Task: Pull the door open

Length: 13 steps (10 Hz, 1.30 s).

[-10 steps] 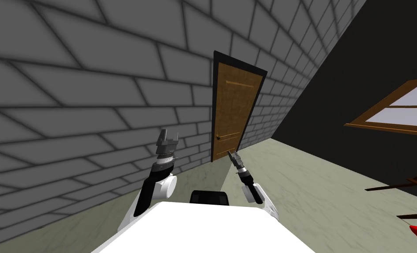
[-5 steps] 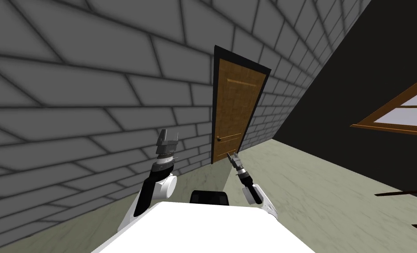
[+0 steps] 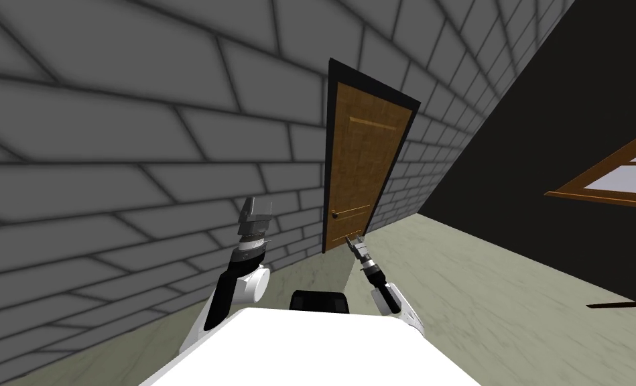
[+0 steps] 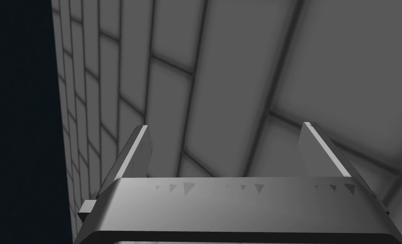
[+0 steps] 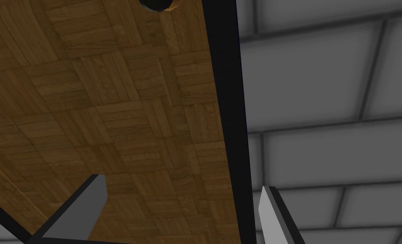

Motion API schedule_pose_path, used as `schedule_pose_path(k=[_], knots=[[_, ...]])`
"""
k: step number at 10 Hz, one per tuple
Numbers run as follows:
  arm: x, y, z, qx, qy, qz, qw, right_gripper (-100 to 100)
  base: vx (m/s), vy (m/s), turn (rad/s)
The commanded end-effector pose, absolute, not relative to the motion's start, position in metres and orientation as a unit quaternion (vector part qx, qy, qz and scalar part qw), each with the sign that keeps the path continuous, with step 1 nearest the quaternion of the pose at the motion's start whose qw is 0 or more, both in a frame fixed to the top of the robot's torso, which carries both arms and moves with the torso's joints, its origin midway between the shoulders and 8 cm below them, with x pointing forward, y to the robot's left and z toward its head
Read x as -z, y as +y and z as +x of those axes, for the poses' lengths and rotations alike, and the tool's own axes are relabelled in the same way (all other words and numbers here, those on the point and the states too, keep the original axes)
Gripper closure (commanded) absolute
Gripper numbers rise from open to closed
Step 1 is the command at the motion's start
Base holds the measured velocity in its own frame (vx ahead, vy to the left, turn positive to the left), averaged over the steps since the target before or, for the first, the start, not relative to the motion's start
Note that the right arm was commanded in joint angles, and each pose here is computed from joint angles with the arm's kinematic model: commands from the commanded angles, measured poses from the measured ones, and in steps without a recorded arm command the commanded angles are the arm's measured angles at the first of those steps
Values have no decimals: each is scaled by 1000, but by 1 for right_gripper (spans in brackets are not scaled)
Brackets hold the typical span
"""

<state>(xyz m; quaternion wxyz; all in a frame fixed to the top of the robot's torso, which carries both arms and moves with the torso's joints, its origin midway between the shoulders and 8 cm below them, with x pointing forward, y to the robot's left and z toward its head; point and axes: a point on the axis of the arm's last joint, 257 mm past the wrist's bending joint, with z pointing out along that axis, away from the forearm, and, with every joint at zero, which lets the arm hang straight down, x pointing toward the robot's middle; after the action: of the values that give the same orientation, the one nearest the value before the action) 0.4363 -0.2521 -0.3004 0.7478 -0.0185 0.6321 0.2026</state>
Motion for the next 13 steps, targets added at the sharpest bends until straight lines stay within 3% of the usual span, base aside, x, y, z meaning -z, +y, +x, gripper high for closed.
schedule_pose_path(k=[1,13], knots=[[310,-253,437,-194,639,-28,744,-100,99,6,3],[370,-256,427,-142,682,-95,711,-100,103,2,3]])
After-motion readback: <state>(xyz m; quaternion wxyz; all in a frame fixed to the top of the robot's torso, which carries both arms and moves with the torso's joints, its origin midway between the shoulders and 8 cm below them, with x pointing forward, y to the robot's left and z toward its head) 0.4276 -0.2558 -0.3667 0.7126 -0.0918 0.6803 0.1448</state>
